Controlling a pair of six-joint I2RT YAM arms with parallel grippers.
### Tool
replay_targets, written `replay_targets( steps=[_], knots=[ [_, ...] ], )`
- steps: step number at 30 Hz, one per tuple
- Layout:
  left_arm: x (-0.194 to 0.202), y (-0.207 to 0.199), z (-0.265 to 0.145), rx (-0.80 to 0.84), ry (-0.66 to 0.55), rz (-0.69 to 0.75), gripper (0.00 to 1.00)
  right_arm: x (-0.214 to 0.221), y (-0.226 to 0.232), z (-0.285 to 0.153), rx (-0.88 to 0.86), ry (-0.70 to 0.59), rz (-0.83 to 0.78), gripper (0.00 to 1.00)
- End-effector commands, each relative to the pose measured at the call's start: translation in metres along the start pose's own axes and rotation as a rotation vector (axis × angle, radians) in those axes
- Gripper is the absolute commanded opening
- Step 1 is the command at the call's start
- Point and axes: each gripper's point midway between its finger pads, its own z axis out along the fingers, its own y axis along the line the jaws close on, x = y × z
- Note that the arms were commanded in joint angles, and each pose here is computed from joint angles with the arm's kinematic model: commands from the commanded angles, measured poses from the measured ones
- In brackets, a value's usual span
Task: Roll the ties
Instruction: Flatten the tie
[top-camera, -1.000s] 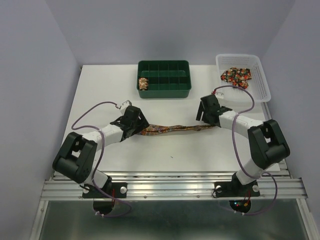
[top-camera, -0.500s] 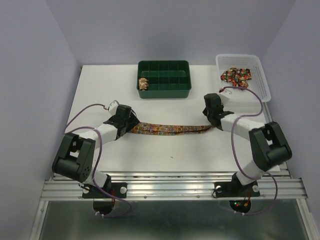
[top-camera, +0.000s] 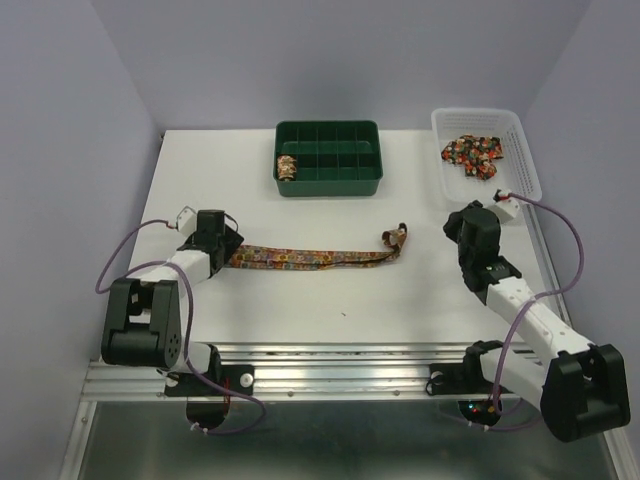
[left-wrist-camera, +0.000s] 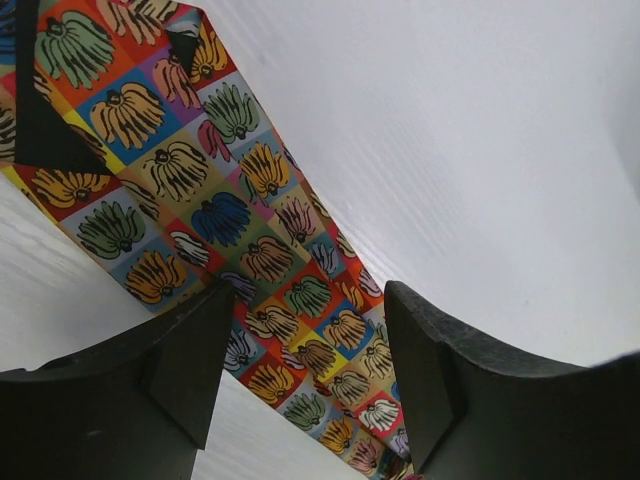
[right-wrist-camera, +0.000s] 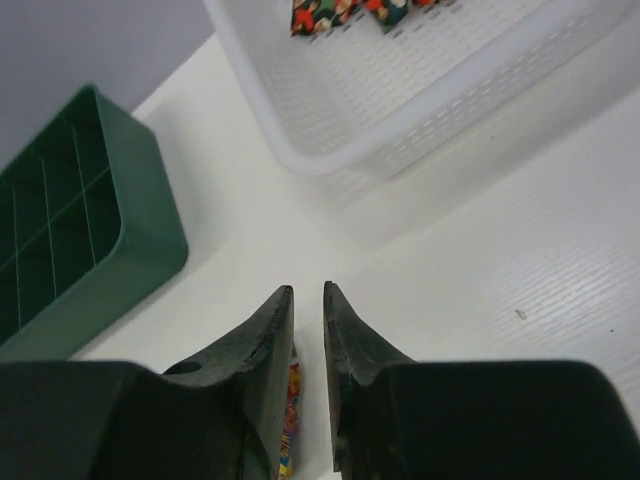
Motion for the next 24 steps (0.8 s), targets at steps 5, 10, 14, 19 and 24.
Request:
replay_targets(
  steps=[5,10,14,19,24],
  knots=[
    [-0.015,0.075,0.007,-0.218,0.027,-0.054,0.74,0.05,0.071,-0.017,-0.419,0.302,-0.334,0.24],
    [-0.028,0.033,-0.015,-0.055,-0.024,-0.036,0.74,0.099,0.122,-0.038,-0.507,0.355,-0.559,0.24],
    [-0.012,-0.023,-0.053,0.13,-0.034,0.034,0.76,0.143,0.133,-0.026,-0.475,0.438,-0.667,0.26],
    [0.021,-0.063,-0.08,0.282,0.011,0.103,0.78,0.165,0.126,-0.002,-0.305,0.453,-0.753,0.26],
    [0.086,-0.063,-0.066,0.248,0.14,0.237,0.78,0.175,0.099,0.013,-0.147,0.446,-0.776,0.27]
  ],
)
